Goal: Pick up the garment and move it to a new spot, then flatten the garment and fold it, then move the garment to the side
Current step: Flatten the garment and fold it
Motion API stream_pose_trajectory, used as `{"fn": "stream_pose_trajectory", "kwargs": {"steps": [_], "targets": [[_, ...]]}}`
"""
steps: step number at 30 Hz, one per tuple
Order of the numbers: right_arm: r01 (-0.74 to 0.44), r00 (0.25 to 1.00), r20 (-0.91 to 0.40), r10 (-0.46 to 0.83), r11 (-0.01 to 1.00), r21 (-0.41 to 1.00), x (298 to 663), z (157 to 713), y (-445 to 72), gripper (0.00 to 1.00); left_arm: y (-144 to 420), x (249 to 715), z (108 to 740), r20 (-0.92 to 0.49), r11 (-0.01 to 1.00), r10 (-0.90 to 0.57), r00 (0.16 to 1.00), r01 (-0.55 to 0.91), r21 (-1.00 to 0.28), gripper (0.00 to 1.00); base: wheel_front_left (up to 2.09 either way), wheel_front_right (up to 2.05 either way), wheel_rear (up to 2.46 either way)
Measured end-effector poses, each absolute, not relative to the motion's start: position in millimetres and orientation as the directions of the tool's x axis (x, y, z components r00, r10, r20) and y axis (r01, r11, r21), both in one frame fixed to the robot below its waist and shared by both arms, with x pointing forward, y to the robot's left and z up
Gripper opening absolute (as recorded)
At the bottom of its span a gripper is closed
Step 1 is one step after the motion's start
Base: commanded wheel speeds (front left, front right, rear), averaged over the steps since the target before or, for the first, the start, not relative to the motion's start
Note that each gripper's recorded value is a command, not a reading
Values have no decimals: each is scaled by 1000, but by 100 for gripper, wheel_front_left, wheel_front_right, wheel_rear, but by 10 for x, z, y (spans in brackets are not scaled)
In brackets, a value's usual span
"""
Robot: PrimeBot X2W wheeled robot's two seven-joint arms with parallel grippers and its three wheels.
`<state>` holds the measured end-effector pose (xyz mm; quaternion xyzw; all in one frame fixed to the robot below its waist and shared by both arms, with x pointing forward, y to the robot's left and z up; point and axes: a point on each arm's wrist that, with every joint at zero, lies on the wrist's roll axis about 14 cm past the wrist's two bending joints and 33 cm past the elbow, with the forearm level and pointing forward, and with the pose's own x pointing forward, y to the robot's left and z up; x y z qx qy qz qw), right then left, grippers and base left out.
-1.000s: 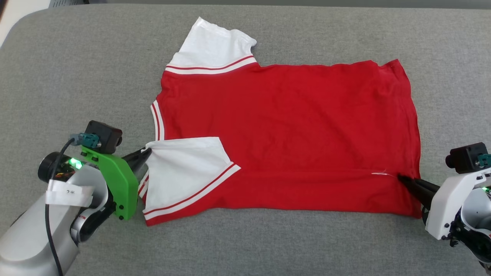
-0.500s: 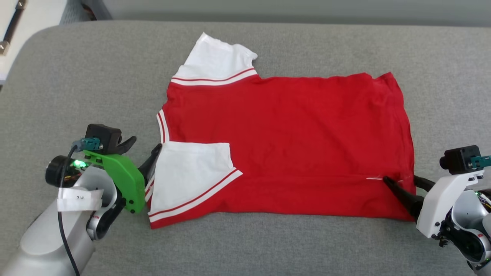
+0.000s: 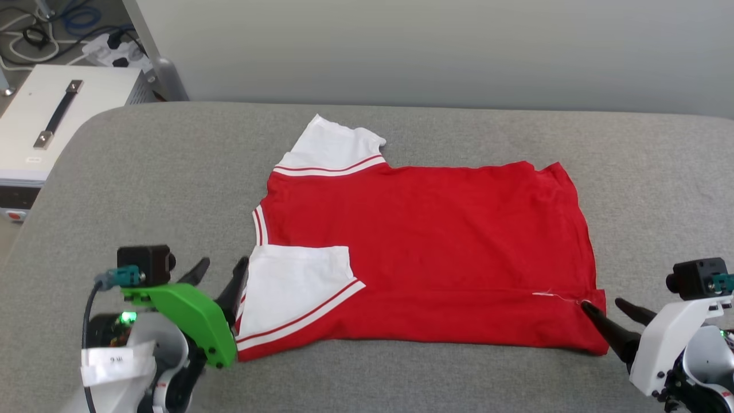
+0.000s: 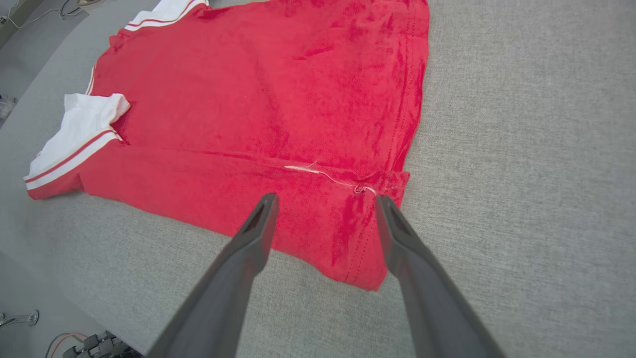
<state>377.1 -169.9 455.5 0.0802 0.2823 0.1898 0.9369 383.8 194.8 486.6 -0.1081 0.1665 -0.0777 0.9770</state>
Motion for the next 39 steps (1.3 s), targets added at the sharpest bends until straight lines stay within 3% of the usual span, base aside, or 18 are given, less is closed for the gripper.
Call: {"fn": "stream_pose_trajectory", "kwargs": {"steps": [5, 11, 25, 34, 35, 36, 37, 39], "targets": [[-254, 757, -548, 357, 932, 257, 3574, 4522, -1727, 100, 1905, 3565, 4754, -396, 970, -141, 908, 47, -237, 100, 0, 0, 0], [-180, 726, -640, 252, 968, 177, 3488, 4377, -1859, 100, 1872, 3384, 4432, -554, 979, -136, 822, 25, -203, 100, 0, 0, 0], [-132, 678, -705, 210, 978, 165, 3522, 4213, -1850, 100, 1932, 3440, 3852, -724, 984, -87, 684, -55, -170, 100, 0, 0, 0], [-118, 645, -737, 203, 979, 166, 3544, 4070, -1867, 100, 2042, 3551, 3576, -770, 988, -33, 637, -95, -121, 100, 0, 0, 0], [-117, 641, -741, 202, 979, 166, 3542, 4054, -1871, 100, 2025, 3556, 3557, -776, 987, -43, 629, -92, -129, 90, 0, 0, 0], [-115, 639, -743, 200, 980, 164, 3545, 4047, -1879, 100, 2008, 3562, 3547, -778, 986, -55, 625, -90, -143, 33, 0, 0, 0], [-114, 640, -743, 196, 981, 159, 3554, 4046, -1894, 100, 1992, 3571, 3546, -777, 983, -69, 626, -90, -160, 0, 0, 0, 0], [-100, 648, -743, 167, 986, 135, 3571, 4061, -1978, 100, 2000, 3595, 3559, -765, 980, -73, 640, -97, -174, 0, 0, 0, 0]]}}
